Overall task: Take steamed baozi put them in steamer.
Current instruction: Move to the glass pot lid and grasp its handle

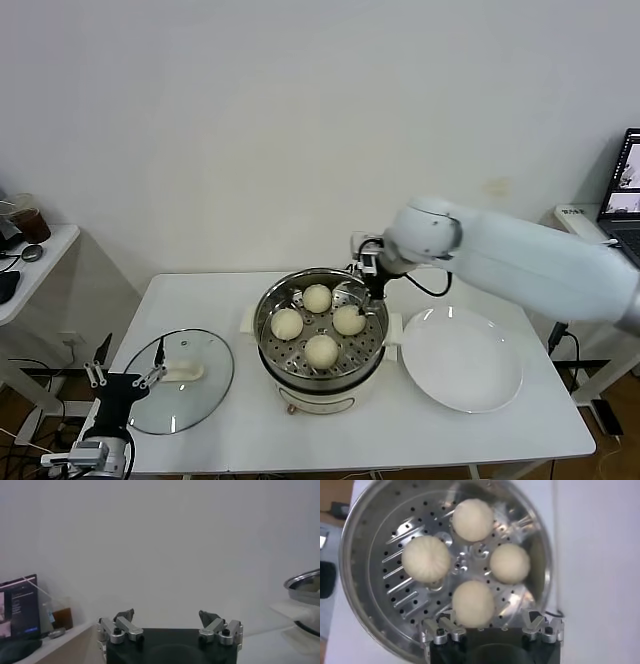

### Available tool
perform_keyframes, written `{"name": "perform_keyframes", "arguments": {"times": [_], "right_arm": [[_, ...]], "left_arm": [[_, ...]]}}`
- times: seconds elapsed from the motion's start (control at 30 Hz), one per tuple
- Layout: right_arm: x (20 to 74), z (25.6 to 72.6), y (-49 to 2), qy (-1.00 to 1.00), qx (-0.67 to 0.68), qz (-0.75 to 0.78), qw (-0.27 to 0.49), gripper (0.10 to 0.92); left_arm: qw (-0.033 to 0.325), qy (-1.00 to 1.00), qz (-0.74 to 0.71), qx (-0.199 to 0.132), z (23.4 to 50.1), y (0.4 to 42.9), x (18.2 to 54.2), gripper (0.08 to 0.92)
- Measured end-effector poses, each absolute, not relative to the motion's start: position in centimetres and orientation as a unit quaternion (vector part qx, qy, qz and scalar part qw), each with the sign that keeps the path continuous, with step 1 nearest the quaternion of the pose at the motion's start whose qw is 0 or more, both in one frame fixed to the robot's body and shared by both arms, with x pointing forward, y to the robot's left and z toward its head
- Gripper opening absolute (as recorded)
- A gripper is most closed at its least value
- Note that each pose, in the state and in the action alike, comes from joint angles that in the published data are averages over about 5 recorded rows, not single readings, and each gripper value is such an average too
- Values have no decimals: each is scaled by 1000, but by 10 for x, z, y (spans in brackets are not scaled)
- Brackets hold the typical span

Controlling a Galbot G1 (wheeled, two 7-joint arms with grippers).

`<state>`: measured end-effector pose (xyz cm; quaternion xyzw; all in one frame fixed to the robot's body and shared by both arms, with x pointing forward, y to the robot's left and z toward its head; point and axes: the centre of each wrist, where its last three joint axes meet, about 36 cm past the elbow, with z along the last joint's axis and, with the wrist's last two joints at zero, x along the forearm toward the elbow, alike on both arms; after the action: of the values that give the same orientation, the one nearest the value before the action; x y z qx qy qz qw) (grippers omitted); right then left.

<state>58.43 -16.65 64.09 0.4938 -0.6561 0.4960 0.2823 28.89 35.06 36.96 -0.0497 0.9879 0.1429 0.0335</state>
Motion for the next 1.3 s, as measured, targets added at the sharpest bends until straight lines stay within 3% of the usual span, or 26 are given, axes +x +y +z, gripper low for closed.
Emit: {"name": "perform_keyframes", "arguments": {"times": [0.37,0.73,1.03,1.3], "right_arm": [[529,582,-251,-817,418,390,75,823],[466,476,-275,-902,300,284,-124,823],[370,399,-311,-968,141,187,-91,823],[305,376,-333,-990,48,131,-10,823]], "left_arm": [[32,988,138,-56,369,342,289,823],[20,984,161,-75,368,324,290,823],[17,950,299,-90,354,343,291,823],[24,864,498,-64,333,379,281,823]]}}
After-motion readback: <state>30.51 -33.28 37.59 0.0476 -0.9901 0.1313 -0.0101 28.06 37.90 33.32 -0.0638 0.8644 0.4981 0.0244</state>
